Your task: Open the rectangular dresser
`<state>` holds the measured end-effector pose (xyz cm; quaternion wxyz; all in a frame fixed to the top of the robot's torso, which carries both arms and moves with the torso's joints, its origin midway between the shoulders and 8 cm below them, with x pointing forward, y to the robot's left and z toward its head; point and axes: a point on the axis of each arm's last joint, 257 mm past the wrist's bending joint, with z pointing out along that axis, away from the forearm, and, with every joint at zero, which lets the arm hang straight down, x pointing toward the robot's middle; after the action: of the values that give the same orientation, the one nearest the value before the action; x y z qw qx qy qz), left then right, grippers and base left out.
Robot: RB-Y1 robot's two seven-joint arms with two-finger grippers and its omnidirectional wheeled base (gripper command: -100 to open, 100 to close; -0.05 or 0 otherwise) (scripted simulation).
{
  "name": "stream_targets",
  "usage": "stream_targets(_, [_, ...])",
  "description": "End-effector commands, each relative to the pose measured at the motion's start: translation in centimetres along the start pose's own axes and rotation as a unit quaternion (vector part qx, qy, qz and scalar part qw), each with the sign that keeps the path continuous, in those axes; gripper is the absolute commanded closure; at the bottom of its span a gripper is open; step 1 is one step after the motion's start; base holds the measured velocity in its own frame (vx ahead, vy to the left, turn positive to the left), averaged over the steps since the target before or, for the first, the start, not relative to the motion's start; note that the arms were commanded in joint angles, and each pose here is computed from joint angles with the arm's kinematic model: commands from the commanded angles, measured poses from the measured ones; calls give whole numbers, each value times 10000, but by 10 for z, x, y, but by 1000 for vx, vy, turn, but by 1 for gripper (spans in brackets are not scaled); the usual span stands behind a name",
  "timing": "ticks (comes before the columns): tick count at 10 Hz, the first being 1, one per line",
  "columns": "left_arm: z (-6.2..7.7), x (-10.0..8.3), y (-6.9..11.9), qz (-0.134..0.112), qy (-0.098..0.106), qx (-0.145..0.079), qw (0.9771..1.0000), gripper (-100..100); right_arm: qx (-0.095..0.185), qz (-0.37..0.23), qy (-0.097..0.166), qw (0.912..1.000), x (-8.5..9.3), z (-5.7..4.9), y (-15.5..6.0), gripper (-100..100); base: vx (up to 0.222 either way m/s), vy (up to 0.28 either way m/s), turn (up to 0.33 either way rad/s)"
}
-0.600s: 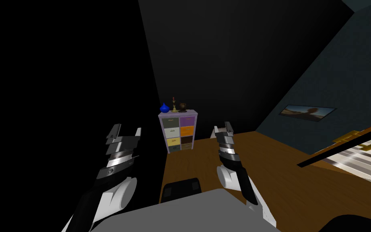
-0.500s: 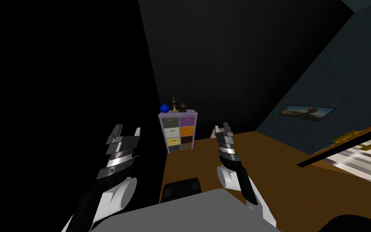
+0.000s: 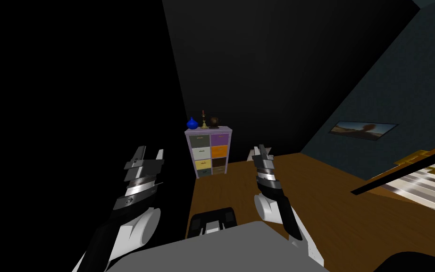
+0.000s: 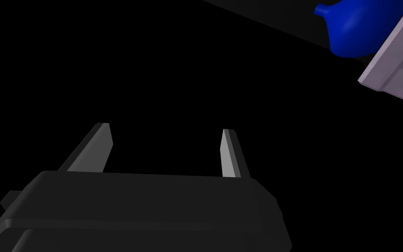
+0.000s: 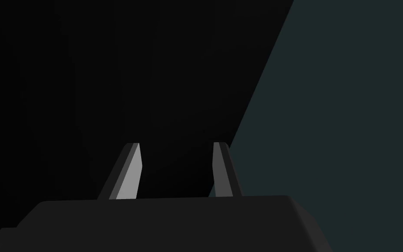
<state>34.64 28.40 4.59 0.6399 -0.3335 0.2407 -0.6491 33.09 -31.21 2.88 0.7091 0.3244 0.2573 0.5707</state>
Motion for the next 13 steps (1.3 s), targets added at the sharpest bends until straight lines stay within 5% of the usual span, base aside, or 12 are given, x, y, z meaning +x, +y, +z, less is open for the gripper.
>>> stream_targets(1, [0, 0, 0, 0, 0, 0, 10000, 0, 0, 0, 0, 10000, 0, 0, 0, 0, 0, 0, 0])
stream_targets(3, [0, 0, 0, 0, 0, 0, 10000, 0, 0, 0, 0, 10000, 0, 0, 0, 0, 0, 0, 0])
stream_targets(4, [1, 5, 3, 101, 199, -92, 9997, -100, -1, 0, 0, 10000, 0, 0, 0, 0, 42, -2, -9])
stream_targets(7, [3, 10, 11, 259, 423, -324, 9982, -100, 4, 0, -1, 10000, 0, 0, 0, 0, 90, -27, -11])
stream_targets(13, [6, 10, 25, 414, 469, -721, 9954, -100, 4, 0, -1, 10000, 0, 0, 0, 0, 117, -35, -14])
